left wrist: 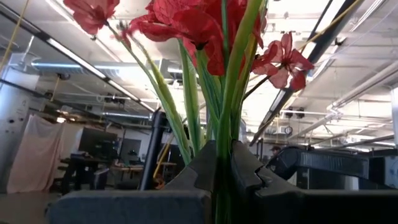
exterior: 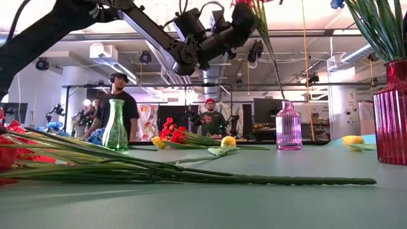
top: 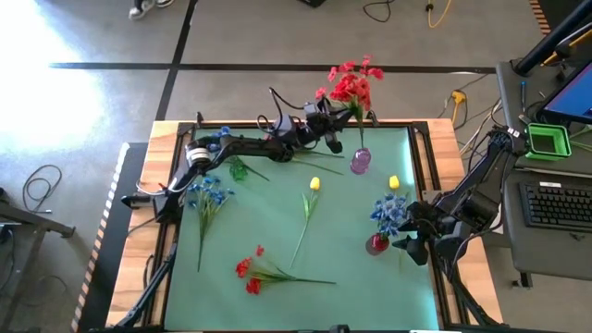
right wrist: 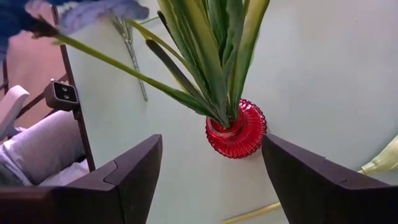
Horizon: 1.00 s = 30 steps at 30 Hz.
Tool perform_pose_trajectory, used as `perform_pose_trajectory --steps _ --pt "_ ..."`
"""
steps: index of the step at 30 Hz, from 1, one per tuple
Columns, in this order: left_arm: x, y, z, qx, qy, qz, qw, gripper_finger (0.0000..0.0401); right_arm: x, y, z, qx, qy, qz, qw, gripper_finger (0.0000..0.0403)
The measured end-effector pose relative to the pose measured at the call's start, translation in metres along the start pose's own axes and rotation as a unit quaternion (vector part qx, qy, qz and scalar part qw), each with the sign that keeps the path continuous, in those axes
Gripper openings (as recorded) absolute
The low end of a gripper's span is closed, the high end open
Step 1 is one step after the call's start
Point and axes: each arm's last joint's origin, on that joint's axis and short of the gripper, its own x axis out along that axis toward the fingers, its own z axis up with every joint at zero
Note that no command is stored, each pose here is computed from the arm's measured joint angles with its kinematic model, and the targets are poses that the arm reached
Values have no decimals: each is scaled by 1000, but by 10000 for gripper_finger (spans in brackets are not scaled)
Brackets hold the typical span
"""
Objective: Sort flowers into vase by color
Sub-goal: Put the middle red flower into the purple vase
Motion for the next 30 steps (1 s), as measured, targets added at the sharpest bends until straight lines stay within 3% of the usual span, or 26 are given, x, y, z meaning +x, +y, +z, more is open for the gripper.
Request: perform_pose_trajectory --steps 14,21,30 --pt "-3 3 -13 -6 19 2 1000 0 0 0 0 6 0 1 1000 270" --pt "-4 5 -23 -12 72 12 997 2 0 0 0 6 0 1 1000 270" --pt "-6 6 -31 -13 117 21 993 57 0 0 0 5 0 1 1000 276"
